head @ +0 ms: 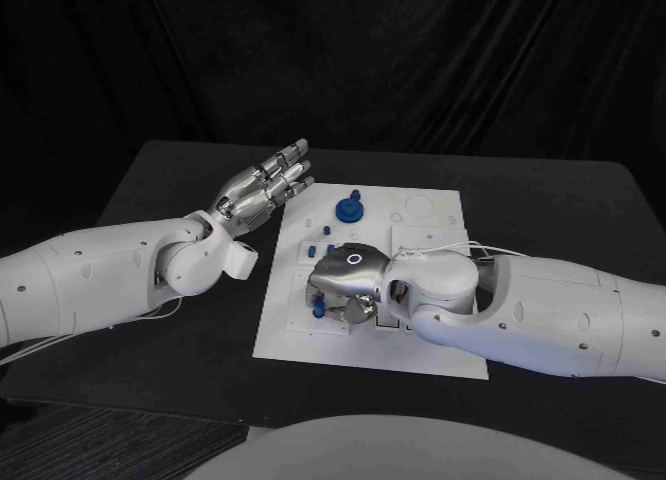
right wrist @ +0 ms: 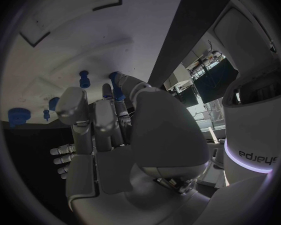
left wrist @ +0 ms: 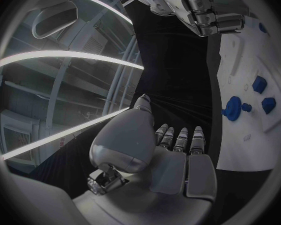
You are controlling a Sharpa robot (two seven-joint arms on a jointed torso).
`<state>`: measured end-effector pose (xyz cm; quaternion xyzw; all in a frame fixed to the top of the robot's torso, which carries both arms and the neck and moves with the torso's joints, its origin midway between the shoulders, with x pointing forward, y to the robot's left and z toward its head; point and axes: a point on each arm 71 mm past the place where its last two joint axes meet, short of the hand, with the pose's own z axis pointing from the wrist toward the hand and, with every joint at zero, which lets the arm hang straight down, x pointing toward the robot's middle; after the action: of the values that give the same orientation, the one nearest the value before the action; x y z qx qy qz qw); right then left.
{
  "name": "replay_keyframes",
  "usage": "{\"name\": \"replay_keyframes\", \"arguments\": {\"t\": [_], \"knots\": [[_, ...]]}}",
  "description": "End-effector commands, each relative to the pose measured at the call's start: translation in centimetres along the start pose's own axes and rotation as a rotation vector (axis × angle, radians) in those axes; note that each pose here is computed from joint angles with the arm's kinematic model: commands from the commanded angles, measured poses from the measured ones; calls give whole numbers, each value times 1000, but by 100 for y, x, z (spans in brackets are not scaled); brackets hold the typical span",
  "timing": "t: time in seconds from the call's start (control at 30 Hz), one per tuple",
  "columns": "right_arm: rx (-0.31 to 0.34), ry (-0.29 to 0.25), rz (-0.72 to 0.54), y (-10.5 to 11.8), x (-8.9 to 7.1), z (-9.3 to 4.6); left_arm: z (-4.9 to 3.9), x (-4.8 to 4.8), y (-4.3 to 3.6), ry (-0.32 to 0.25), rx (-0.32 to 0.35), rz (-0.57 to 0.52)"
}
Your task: Assemble the parts on the task board
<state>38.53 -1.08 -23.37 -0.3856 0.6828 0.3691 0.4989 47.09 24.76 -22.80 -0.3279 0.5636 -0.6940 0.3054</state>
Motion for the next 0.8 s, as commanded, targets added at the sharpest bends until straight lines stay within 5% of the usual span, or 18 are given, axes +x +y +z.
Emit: {"name": "replay_keyframes", "arguments": {"t": [0.03,0.57,0.8], "knots": [[19,8,-4,-8,21,3,2,15,-42,10,69,-16],[15,-10,-2,-20,19,-7,6,13,-29,13,64,-18],[21,-113,2,-55,-64,-102,1,14,-25,12,63,-19]]}}
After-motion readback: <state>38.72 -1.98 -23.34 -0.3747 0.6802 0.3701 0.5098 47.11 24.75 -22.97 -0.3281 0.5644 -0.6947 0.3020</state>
